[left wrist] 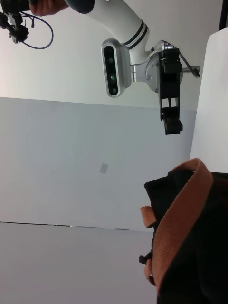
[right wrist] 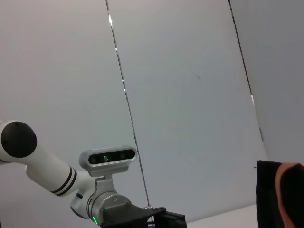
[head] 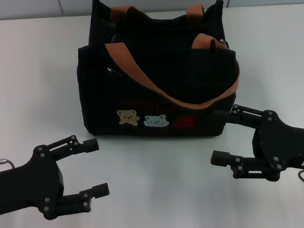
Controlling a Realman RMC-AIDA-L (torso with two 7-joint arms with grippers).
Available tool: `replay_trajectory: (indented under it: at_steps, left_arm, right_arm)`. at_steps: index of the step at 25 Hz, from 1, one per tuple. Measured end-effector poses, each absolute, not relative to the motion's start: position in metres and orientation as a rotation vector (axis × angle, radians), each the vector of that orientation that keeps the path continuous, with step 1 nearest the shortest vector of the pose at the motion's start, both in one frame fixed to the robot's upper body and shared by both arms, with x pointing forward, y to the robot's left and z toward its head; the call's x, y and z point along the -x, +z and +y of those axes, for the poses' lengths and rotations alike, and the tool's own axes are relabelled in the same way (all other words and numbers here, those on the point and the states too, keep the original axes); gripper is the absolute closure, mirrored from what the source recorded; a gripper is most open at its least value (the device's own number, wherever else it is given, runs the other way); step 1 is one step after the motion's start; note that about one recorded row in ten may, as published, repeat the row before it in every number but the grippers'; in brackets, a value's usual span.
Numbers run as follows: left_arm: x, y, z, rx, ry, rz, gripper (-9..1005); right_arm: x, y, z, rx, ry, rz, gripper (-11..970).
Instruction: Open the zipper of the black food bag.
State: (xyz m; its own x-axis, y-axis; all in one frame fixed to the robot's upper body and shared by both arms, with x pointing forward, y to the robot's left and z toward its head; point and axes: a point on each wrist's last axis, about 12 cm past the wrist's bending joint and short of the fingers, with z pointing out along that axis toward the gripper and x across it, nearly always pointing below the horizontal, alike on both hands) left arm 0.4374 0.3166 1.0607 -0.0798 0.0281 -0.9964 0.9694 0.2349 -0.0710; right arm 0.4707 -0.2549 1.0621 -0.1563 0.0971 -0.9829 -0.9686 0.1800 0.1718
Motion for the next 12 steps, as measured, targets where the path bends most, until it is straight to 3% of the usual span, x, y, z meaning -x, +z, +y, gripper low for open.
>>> replay_trajectory:
  at_steps: [12]
  left_arm:
    - [-0.4441,1.0621,0.3092,-1.038,-1.074,1.382,182]
  right_arm:
    - [-0.4724,1.0626,-0.2535,0.928,1.217,1.344,145]
